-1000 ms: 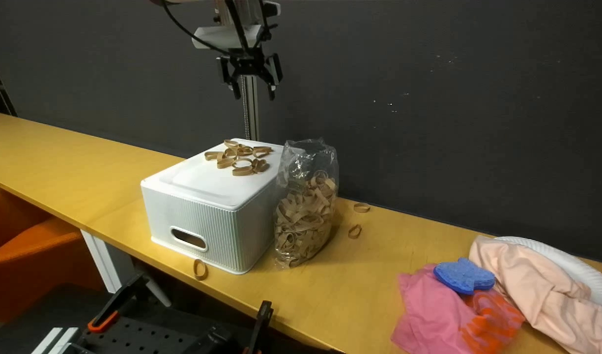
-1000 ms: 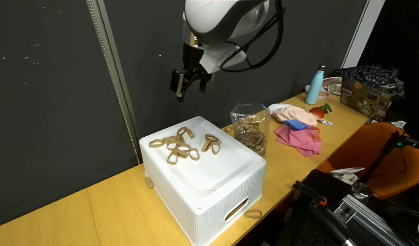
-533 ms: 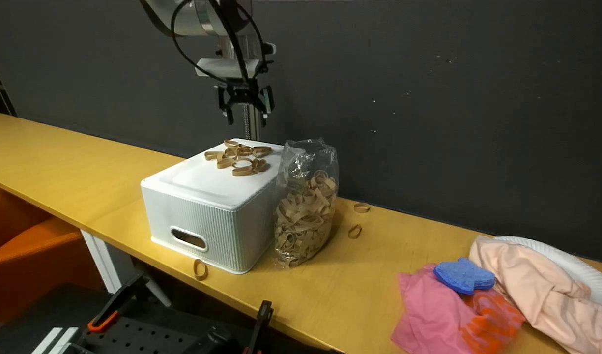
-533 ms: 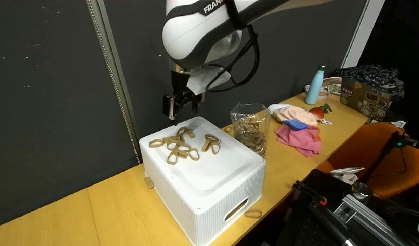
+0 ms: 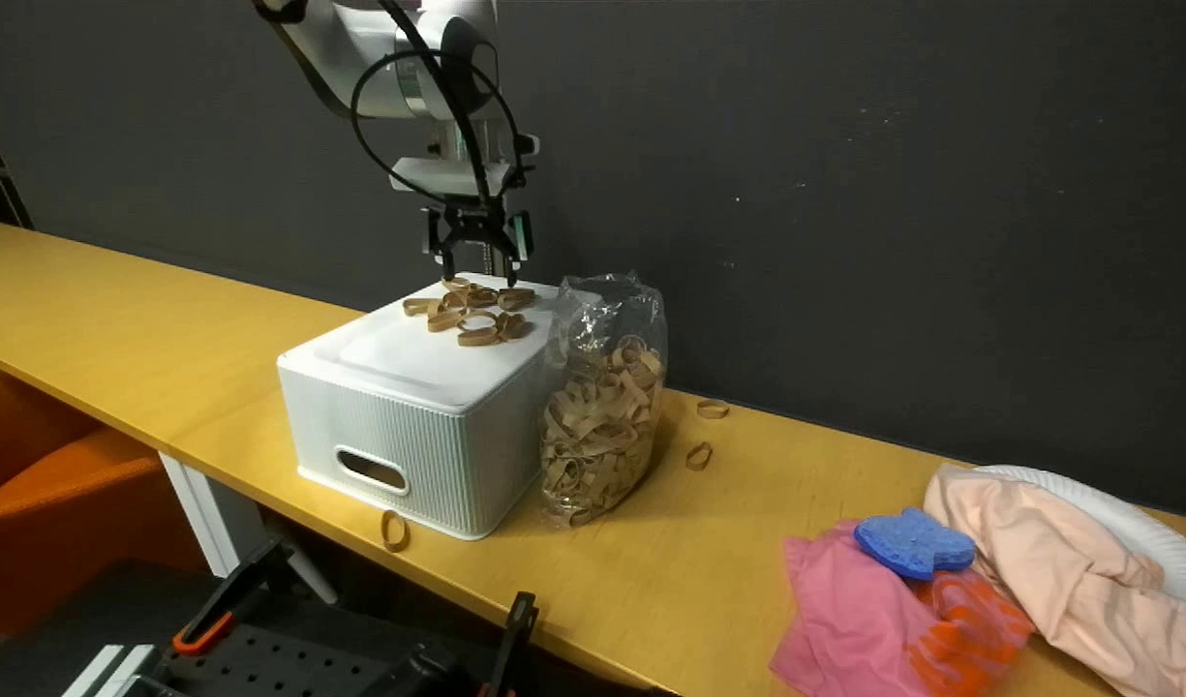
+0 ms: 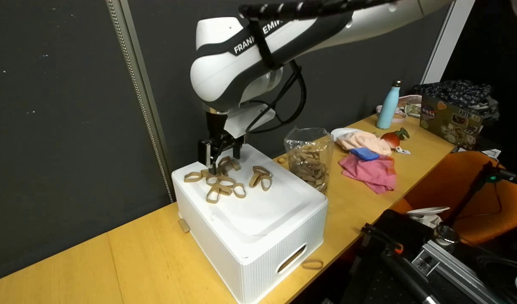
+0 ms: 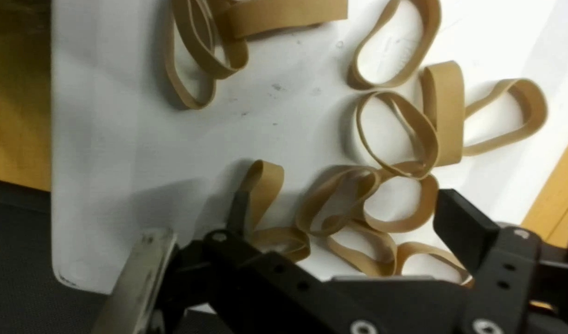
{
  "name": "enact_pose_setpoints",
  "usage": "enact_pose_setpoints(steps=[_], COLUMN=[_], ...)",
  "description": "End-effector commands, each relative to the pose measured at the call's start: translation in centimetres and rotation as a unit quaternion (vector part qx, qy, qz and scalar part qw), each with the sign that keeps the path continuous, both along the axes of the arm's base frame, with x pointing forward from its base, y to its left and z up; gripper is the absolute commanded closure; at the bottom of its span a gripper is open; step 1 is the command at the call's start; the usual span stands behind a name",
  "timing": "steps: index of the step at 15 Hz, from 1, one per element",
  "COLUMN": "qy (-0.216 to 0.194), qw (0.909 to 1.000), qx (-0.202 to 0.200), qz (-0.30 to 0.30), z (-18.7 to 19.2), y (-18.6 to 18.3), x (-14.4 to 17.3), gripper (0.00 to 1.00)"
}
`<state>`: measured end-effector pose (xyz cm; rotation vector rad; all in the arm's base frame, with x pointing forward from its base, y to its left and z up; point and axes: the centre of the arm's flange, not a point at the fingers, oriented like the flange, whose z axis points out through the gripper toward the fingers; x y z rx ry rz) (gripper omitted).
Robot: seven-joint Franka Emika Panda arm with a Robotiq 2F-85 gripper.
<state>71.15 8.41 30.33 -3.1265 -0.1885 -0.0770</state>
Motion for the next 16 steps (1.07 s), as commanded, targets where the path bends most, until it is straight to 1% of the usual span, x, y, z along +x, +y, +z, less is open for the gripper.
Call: enact_pose_setpoints(steps=[1,4,8,9,10,12,16], qy=[0.007,0.008,0.016,0.016,0.015,0.015,0.016], qw=[0.9999,0.9998,0.9996,0.9996,0.9996,0.9997,0.9997], qx=[-0.003,0.000,-0.001,-0.004,-0.003,-0.003,-0.002], qz=[0.015,0.020,0.023,0.023,0.022,0.021,0.019], z=[-0.5,-1.5,-2.3,-2.2,-2.1,-1.9,-1.8], y=[0.9,1.4,1.8,1.9,1.8,1.8,1.8], x=[2.6,3.4,3.6,3.6,3.5,3.3,2.5], gripper=[0.00,0.00,0.00,0.03,0.27,0.29,0.60])
